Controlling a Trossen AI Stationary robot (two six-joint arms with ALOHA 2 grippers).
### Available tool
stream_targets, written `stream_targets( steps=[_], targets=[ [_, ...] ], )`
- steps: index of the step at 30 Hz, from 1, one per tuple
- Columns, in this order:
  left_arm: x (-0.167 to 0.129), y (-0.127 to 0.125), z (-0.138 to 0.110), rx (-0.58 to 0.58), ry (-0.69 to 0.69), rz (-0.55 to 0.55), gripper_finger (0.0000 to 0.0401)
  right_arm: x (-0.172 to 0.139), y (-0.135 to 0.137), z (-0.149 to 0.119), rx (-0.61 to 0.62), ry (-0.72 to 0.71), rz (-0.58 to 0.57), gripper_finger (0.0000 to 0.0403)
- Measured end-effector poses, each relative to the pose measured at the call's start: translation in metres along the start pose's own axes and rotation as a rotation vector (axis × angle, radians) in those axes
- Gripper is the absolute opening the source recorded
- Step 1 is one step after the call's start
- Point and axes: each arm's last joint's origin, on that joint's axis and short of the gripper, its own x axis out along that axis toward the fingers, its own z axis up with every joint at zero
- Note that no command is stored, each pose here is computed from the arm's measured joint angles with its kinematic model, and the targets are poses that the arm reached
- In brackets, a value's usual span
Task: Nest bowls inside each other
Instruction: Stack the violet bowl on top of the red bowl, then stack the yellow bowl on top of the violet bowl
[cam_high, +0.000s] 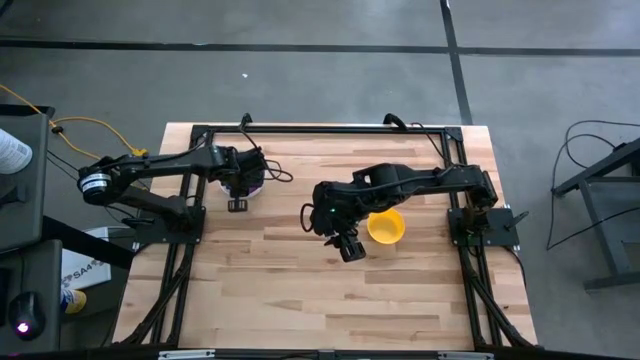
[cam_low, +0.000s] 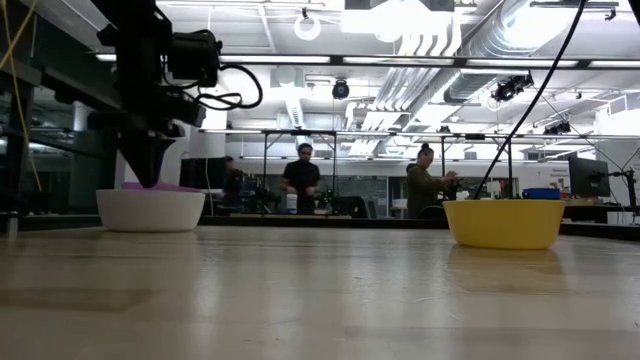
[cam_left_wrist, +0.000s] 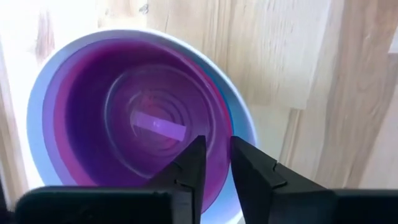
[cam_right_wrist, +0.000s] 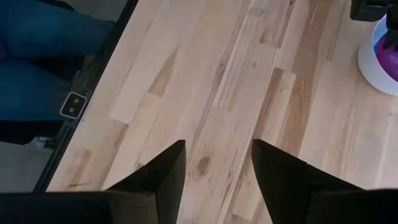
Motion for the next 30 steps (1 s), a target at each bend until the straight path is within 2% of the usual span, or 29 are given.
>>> stream_targets(
  steps=[8,15,21,24,30],
  targets=[
    [-0.004,0.001,-0.001,-0.003,0.016,0.028,0.0093,0.0,0.0,0.0,0.0,0.0,0.001,0.0176],
    [-0.024,0.007,0.006,-0.007,0.002,0.038,0.0093,0.0,0.0,-0.002,0.003,0.019,0.001,0.0176],
    [-0.046,0.01,0.014,-0.061,-0.061,-0.057,0.0093,0.001,-0.001,-0.008,0.024,0.079,-0.049,0.0176],
    [-0.058,0.006,0.02,-0.081,-0.112,-0.145,0.0093,0.015,-0.006,-0.016,0.072,0.139,-0.062,0.0176],
    [-0.078,-0.023,0.035,0.03,-0.191,-0.182,0.0093,0.057,-0.019,-0.049,0.184,0.301,-0.05,0.0176]
  ],
)
